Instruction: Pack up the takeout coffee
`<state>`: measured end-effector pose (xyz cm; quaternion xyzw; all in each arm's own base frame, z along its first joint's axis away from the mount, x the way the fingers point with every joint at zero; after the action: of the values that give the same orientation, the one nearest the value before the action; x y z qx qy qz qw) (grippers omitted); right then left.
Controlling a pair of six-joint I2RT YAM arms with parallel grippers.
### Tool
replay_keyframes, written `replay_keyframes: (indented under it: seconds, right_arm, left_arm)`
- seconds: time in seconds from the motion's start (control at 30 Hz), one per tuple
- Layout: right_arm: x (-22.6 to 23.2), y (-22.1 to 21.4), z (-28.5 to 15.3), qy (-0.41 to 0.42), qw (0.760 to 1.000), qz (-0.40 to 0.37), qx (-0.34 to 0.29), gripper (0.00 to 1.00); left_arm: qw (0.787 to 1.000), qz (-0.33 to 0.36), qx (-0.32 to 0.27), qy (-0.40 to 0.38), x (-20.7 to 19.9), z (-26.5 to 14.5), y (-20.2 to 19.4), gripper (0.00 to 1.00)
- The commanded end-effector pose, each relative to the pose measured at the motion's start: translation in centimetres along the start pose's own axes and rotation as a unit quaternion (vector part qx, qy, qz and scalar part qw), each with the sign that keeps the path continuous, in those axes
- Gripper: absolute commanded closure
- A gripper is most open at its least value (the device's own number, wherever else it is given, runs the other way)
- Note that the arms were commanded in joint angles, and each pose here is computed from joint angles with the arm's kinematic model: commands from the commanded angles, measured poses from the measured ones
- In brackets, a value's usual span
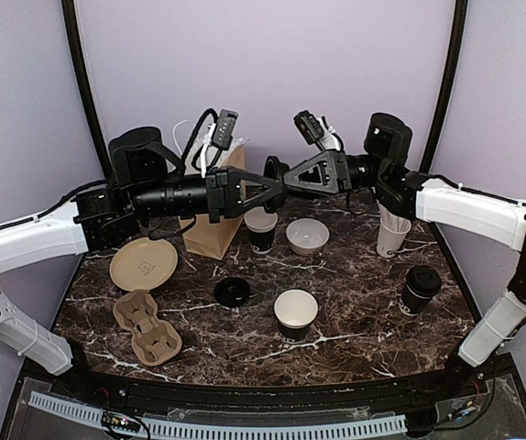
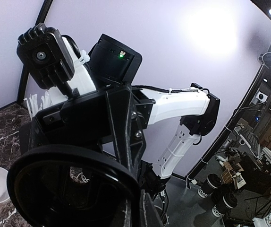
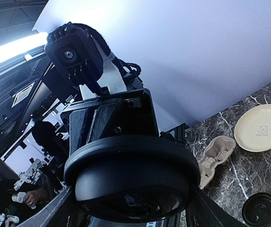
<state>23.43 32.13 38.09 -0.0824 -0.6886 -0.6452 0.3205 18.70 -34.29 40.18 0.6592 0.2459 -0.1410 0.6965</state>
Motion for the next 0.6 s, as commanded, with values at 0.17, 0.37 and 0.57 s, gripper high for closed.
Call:
replay_keyframes:
  seconds: [0.17, 0.37, 0.57]
  right_arm:
    - [-0.7, 0.0, -0.5, -0.033, 0.999, -0.028, 0.021, 0.30]
    - [-2.3, -1.8, -3.1, -0.163, 0.974, -0.121, 0.099, 0.31]
    - [-2.8, -4.5, -4.1, -0.227, 0.931, -0.173, 0.229, 0.30]
  left_arm:
    - [0.999, 0.007, -0.006, 0.047, 0.6, -0.8, 0.4, 0.60]
    - [0.989, 0.029, 0.021, 0.146, 1.6, -3.6, -0.4, 0.45]
    - [0.957, 0.026, 0.073, 0.280, 4.0, -7.0, -2.7, 0.41]
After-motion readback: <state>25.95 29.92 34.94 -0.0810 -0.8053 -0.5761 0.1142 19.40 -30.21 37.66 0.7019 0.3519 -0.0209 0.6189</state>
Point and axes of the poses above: each gripper's point midway between its finger pads, its own z axis out along the fingers, its own x axis along the line the jaws close on, y = z × x, the point moved 6 cm from there along -z, back along the fingers, and after that the axes turned 6 degrees about -z, right-handed, at the moved point
